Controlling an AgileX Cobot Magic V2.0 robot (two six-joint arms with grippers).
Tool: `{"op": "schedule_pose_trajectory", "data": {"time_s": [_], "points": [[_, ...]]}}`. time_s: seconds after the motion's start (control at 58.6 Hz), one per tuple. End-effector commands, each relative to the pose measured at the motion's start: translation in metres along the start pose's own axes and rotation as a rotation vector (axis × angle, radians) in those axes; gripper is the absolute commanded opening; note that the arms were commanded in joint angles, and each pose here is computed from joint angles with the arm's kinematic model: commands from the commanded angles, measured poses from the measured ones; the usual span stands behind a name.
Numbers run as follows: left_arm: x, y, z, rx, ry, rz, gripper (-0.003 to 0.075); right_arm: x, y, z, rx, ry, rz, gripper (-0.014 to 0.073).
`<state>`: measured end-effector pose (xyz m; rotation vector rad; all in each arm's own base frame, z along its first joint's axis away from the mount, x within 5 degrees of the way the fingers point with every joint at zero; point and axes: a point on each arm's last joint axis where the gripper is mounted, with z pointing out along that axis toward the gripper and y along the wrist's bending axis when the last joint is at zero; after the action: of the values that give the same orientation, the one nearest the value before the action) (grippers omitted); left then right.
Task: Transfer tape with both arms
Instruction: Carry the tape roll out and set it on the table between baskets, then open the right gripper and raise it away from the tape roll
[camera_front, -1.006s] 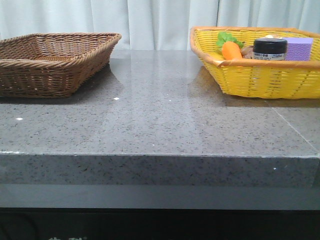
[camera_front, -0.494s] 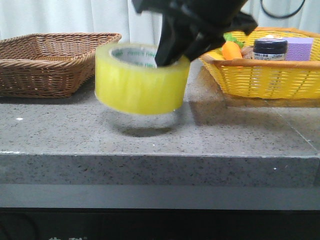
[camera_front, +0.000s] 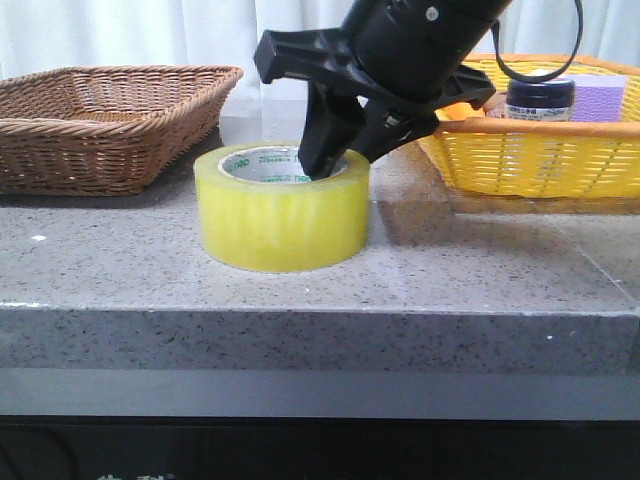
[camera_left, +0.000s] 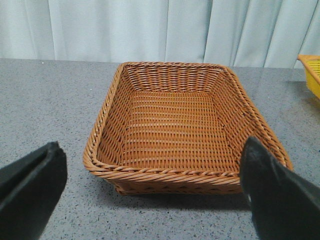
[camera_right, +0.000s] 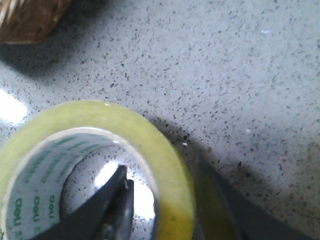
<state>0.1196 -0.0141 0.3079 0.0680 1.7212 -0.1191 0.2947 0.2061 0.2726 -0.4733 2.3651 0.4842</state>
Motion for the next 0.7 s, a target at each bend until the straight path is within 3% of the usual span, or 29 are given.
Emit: {"op": "schedule_pose_trajectory", "data": {"time_s": [0.0, 0.205, 0.273, 0.477, 0.58, 0.682], "points": [[-0.020, 0.000, -0.002, -0.004, -0.120, -0.004, 0.0690, -0.025, 0.007, -0.032, -0.031, -0.172, 0.000, 0.0387], [-0.020, 0.000, -0.002, -0.004, -0.120, -0.004, 0.0690, -0.034, 0.011, -0.065, -0.051, -0.269, -0.006, 0.0372], [-0.020, 0.000, -0.002, -0.004, -0.120, -0.004, 0.0690, -0.035, 0.013, -0.074, -0.056, -0.291, -0.007, 0.0316], [-0.020, 0.000, -0.002, -0.004, -0.120, -0.004, 0.0690, -0.038, 0.014, -0.084, -0.063, -0.332, -0.008, 0.0010], [-0.020, 0.000, -0.002, -0.004, -0.120, -0.004, 0.0690, -0.040, 0.008, -0.092, -0.049, -0.350, 0.001, -0.0059], [-0.020, 0.000, -0.002, -0.004, -0.120, -0.004, 0.0690, -0.043, -0.006, -0.108, -0.015, -0.378, 0.026, -0.0070]]}}
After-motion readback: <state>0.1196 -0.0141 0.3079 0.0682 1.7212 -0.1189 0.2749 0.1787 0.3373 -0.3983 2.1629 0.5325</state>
